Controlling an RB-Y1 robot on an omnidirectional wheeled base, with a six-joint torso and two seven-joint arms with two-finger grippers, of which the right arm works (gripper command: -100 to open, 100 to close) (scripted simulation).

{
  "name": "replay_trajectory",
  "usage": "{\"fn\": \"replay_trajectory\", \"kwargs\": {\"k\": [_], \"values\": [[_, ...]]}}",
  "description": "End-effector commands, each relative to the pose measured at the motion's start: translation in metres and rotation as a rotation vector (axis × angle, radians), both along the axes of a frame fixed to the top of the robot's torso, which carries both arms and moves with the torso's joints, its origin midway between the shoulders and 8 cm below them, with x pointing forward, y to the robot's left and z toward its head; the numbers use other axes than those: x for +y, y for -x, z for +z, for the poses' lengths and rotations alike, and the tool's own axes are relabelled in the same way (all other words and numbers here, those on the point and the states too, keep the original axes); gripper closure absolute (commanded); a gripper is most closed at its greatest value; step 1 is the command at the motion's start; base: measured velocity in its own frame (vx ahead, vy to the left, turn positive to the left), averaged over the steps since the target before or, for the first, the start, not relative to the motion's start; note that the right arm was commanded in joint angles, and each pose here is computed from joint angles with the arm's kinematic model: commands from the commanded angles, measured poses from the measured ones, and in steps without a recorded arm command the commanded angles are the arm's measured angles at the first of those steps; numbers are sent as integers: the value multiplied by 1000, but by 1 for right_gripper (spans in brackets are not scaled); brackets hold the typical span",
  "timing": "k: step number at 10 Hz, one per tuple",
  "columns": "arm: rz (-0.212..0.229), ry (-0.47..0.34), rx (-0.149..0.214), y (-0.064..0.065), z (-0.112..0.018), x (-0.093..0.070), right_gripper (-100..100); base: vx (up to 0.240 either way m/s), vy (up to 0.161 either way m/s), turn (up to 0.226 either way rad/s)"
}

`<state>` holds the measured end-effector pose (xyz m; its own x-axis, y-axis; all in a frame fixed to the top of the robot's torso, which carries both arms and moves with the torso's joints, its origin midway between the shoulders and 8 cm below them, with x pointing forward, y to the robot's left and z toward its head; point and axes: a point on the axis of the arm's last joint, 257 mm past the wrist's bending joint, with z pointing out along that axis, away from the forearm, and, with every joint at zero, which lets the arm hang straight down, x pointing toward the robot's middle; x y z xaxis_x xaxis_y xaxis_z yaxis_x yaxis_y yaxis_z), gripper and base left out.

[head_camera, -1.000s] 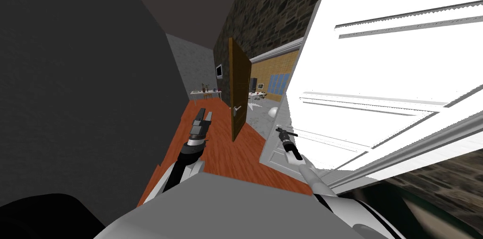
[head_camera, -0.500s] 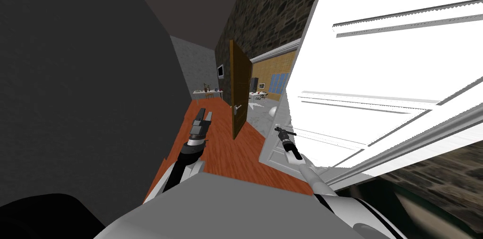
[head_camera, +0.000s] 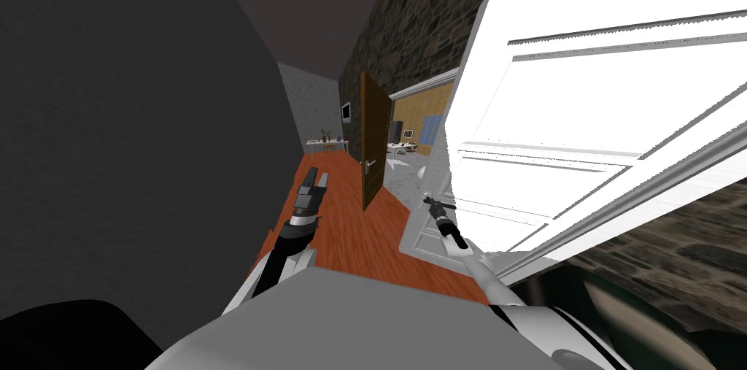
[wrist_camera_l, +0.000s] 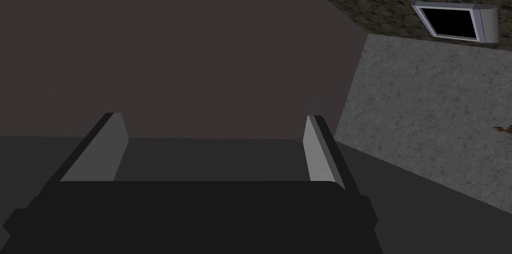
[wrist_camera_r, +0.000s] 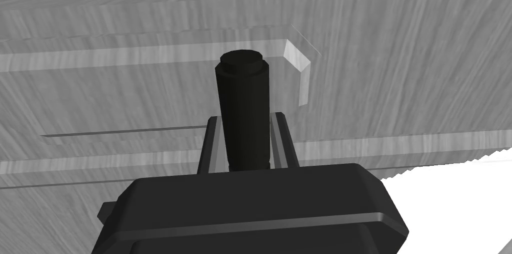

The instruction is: Pull the door open

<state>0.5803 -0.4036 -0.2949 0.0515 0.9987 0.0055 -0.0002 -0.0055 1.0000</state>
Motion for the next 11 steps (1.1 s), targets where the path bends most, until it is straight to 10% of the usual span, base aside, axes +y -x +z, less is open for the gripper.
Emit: {"fn": "replay_trajectory", "kwargs": {"k": [1,11], "values": [[1,4,1,2,1,-6,100,-177,-80,65],[90,3,-2,7,2,16,100,-141,-63,68]]}}
